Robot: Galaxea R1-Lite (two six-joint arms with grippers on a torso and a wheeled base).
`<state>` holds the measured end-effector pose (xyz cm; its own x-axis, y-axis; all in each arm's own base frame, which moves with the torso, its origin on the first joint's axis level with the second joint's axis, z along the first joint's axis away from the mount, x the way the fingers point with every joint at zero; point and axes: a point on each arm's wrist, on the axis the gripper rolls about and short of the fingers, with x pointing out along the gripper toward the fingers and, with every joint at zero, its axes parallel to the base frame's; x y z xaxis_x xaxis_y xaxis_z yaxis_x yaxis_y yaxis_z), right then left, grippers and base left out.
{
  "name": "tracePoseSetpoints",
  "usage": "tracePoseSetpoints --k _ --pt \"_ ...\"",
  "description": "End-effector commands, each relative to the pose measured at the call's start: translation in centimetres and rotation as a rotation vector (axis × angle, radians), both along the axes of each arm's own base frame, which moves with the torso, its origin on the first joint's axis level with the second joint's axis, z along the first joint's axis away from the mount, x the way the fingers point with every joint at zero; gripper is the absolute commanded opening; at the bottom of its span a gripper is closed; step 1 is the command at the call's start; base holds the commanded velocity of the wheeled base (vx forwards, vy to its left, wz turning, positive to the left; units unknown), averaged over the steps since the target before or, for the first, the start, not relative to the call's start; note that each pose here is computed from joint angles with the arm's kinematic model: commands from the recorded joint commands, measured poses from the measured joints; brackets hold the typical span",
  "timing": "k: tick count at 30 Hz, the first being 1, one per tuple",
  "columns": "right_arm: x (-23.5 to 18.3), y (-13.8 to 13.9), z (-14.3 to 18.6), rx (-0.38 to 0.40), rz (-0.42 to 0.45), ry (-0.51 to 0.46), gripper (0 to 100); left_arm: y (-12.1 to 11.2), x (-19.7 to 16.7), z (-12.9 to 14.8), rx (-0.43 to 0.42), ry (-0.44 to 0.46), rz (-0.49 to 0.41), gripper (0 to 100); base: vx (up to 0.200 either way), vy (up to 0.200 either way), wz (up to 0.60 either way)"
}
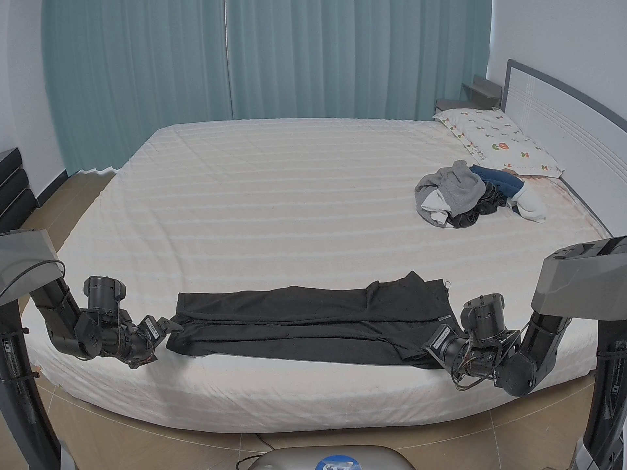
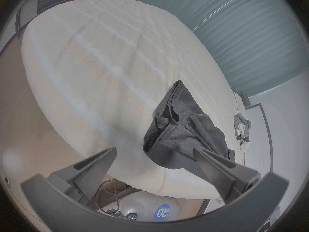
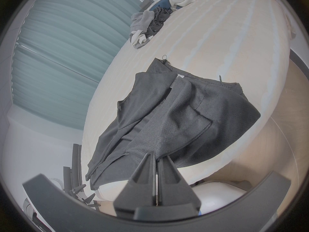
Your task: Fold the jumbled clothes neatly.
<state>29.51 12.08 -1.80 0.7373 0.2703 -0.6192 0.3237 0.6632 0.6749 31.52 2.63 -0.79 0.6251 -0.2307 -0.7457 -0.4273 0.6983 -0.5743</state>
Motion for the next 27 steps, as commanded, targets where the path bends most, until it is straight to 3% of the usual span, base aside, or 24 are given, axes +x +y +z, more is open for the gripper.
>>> tracePoseSetpoints --k 1,2,7,13,19,22,27 --pt "-0.2 0.0 -0.1 -0.005 0.004 0.007 0 0.0 0.0 0.0 0.0 -0.001 0.0 100 0.0 0.0 0.0" --pt "-0.3 -0.1 -0.3 -0.021 0.015 0.011 100 0.0 0.1 0.0 -0.001 -0.003 0.001 100 0.0 0.0 0.0" --pt "-0.9 -0.3 0.2 -0.063 0.049 -0.001 100 0.0 0.1 0.0 -0.001 -0.003 0.001 100 0.0 0.0 0.0" --pt "-1.9 -0.7 5.4 -0.017 0.053 -0.146 100 0.0 0.2 0.0 0.0 -0.004 0.0 100 0.0 0.0 0.0" --pt "-1.7 -1.1 6.9 0.0 0.039 -0.211 100 0.0 0.2 0.0 0.0 -0.004 0.0 100 0.0 0.0 0.0" --pt "-1.4 -1.1 6.6 0.012 0.036 -0.213 100 0.0 0.2 0.0 0.0 -0.004 0.0 100 0.0 0.0 0.0" --pt "0.6 -1.3 1.9 -0.009 0.017 -0.155 100 0.0 0.2 0.0 0.0 -0.004 0.0 100 0.0 0.0 0.0"
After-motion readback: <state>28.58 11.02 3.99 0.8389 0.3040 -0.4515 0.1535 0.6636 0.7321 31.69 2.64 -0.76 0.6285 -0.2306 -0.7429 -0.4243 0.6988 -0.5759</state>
